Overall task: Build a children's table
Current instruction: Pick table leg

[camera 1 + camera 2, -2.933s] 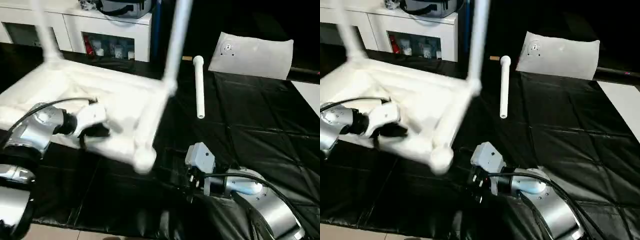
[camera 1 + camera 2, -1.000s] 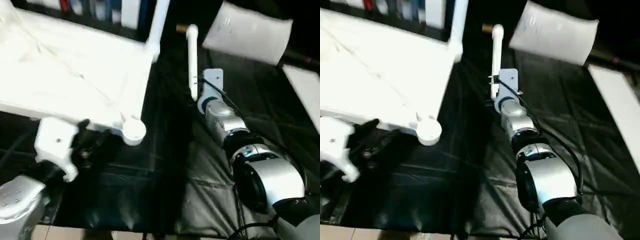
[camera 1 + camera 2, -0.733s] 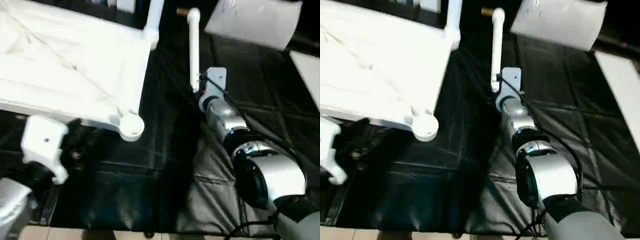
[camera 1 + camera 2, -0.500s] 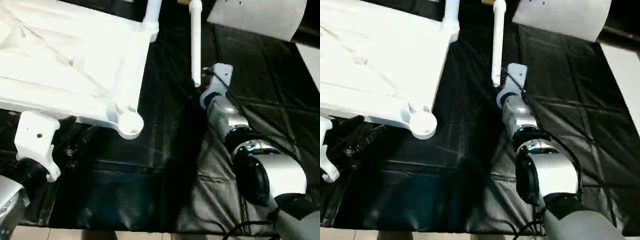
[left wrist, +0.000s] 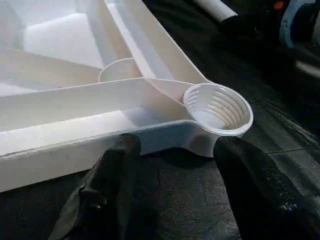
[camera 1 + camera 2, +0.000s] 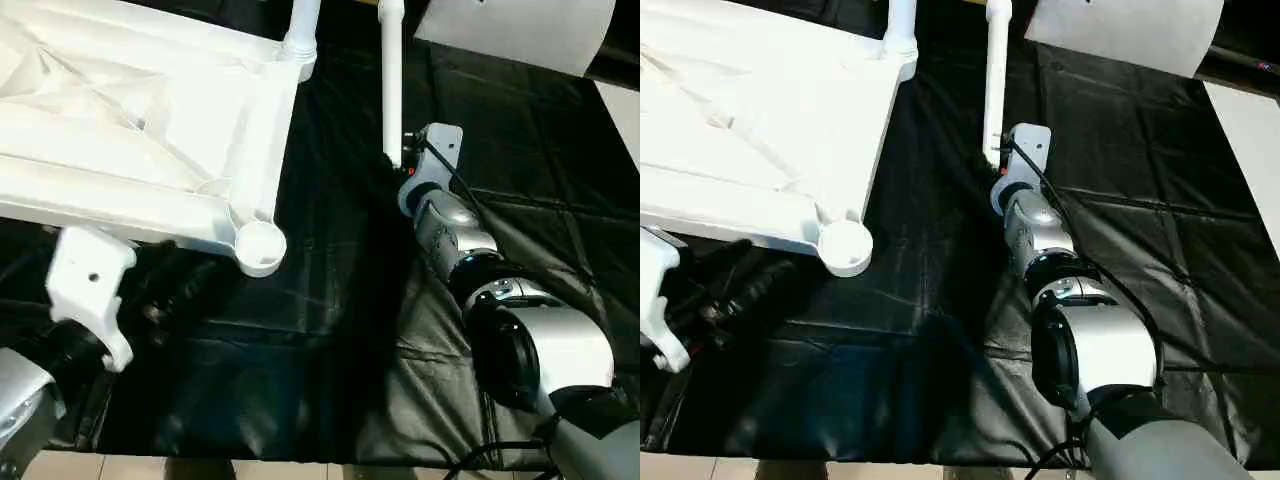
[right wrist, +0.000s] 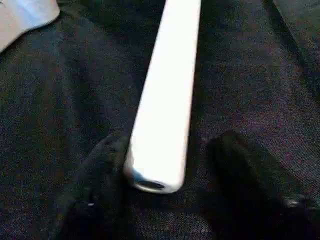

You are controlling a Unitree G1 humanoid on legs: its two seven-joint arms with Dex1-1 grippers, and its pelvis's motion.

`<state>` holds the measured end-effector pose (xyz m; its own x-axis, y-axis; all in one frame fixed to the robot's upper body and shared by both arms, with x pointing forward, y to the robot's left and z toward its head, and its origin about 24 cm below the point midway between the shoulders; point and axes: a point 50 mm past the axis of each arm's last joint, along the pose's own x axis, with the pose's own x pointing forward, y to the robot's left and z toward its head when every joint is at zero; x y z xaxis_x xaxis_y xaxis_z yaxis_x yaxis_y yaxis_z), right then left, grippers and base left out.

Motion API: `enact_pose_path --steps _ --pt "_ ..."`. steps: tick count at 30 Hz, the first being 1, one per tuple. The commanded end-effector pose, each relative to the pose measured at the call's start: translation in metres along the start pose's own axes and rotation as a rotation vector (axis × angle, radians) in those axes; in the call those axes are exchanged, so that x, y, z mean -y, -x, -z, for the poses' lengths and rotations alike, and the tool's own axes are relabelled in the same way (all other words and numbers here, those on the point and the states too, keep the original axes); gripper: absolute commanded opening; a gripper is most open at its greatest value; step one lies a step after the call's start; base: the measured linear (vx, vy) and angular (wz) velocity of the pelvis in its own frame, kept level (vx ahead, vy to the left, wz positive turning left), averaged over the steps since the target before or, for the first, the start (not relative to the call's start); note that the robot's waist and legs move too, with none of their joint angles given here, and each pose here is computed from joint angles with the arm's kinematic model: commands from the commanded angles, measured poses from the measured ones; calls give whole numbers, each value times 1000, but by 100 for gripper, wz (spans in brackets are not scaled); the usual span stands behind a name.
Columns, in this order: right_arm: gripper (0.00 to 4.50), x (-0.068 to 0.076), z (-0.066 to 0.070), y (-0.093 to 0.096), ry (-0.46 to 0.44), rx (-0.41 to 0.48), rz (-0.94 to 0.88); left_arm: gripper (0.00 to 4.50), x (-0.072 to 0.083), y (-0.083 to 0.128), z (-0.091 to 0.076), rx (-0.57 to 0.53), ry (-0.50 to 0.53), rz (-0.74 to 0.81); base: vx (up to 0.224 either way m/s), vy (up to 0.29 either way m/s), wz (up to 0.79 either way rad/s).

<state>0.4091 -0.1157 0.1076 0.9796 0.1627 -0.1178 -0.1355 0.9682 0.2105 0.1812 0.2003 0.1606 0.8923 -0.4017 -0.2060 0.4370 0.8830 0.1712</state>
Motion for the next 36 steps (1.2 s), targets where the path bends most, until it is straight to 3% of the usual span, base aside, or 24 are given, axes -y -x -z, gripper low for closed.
enact_pose_path --steps 1,18,27,36 --pt "268 6 4 1 -5 -19 19 276 15 7 -12 56 -63 44 0 0 0" --pt "135 14 4 2 -28 -16 51 276 28 1 -18 113 -9 158 0 0 0" --pt "122 18 4 3 -40 -9 67 276 30 -4 -18 123 -3 166 0 0 0" --pt "122 21 -10 5 -60 116 15 276 29 -34 -10 147 22 175 0 0 0"
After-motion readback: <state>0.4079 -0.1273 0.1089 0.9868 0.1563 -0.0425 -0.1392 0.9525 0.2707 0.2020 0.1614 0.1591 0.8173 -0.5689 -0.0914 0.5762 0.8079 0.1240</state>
